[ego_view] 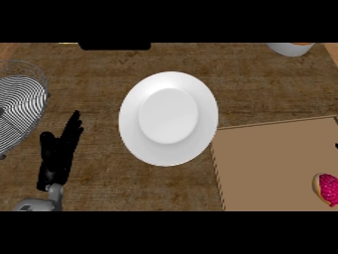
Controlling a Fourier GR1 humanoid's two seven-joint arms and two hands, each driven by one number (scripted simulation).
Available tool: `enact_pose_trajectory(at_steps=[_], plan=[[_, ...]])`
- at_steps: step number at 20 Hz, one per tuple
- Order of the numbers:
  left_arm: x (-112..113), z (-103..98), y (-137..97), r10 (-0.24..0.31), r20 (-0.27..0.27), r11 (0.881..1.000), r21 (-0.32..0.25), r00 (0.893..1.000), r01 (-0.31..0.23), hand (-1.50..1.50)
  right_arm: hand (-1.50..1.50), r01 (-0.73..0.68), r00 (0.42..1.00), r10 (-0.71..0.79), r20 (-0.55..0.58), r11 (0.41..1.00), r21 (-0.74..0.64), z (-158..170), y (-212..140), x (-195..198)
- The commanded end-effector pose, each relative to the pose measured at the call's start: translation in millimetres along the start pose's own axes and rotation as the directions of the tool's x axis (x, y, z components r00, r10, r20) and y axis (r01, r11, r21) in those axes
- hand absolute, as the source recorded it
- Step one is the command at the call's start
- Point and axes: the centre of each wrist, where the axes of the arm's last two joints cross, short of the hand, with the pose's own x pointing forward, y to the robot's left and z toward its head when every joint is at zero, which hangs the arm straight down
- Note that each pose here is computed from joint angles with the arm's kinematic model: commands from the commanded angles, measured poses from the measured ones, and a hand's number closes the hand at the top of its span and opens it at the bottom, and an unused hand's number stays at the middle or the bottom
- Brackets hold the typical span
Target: Pick the cupcake from the tray and place it in the plate
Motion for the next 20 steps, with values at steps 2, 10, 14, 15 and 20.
enact_pose_trajectory(at_steps=[2,10,14,15,20], plan=[[-12,7,-3,0.001,0.001,1.0,0.007,1.0,-0.001,0.0,-1.5,-0.015,1.0,0.015,-0.008,1.0,0.011,-4,11,-7],[2,13,8,-0.002,-0.006,1.0,0.007,1.0,0.002,0.0,-1.5,0.014,1.0,-0.014,-0.012,1.0,0.015,-3,12,-18],[-15,1,-1,0.008,-0.005,1.0,-0.009,1.0,-0.008,0.0,-1.5,0.008,0.999,-0.005,-0.032,0.997,0.072,-30,37,-15],[-14,9,14,-0.014,-0.013,1.0,0.013,1.0,0.014,0.0,-1.5,-0.003,1.0,0.004,-0.02,0.999,0.049,-9,17,-14],[-1,3,-8,-0.004,0.016,1.0,0.0,1.0,0.004,0.0,1.5,-0.085,0.995,0.085,0.046,0.996,0.003,-18,26,-15]])
